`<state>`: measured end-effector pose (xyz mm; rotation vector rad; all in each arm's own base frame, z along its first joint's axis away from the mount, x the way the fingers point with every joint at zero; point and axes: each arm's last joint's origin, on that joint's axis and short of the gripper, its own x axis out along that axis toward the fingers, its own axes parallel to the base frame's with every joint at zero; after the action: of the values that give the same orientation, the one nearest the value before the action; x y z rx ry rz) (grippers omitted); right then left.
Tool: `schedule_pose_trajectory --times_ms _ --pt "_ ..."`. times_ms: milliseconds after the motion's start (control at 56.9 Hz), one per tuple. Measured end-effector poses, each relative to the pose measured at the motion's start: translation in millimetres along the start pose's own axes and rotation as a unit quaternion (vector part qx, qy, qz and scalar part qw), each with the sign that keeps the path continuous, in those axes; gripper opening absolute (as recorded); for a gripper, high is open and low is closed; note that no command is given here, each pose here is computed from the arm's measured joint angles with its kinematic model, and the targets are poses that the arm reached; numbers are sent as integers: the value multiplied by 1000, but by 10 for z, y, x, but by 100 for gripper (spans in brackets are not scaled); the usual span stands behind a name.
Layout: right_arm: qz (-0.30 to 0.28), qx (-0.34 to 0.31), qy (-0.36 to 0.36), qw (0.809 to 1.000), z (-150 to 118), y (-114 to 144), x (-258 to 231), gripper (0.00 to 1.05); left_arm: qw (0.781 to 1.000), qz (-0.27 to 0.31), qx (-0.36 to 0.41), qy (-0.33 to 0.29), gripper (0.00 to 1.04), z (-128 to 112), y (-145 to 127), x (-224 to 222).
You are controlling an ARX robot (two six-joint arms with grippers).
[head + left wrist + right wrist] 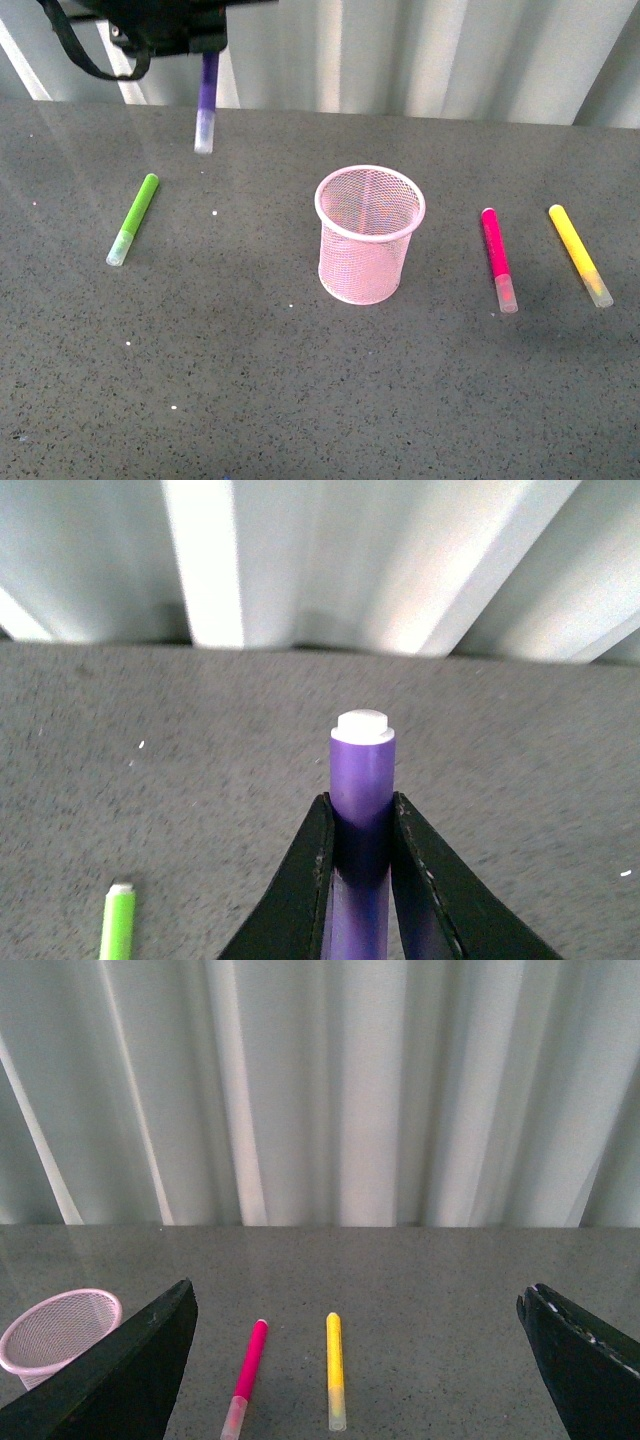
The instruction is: Insert purple and pink pens into pink cup
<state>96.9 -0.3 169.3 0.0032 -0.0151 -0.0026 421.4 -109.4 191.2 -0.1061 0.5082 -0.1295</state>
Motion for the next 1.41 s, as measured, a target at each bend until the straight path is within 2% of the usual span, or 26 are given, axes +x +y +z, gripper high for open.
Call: schedule_pose_trajectory --times_ms 88,211,316,404,545,791,1054,1406 --pt "0 0 0 1000 0 0 0 98 996 -47 -22 -77 13 74 -166 -312" --pt "0 0 0 1000 0 0 0 98 984 -101 -35 -146 13 37 -312 -589" --pt "0 0 0 1000 0 0 0 98 965 -144 -42 -216 13 -42 -446 -813" --pt "0 0 0 1000 0 0 0 98 948 -176 -45 -262 13 -140 -558 -918" --pt "0 0 0 1000 0 0 0 98 929 -210 -52 -301 13 -281 -697 -931" --pt "0 0 0 1000 0 0 0 98 916 -229 -81 -319 13 -508 -888 -830" --pt "0 0 0 1000 0 0 0 98 926 -227 -81 -292 13 -878 -996 -642" --pt "0 0 0 1000 0 0 0 98 928 -222 -83 -288 13 -916 -990 -613"
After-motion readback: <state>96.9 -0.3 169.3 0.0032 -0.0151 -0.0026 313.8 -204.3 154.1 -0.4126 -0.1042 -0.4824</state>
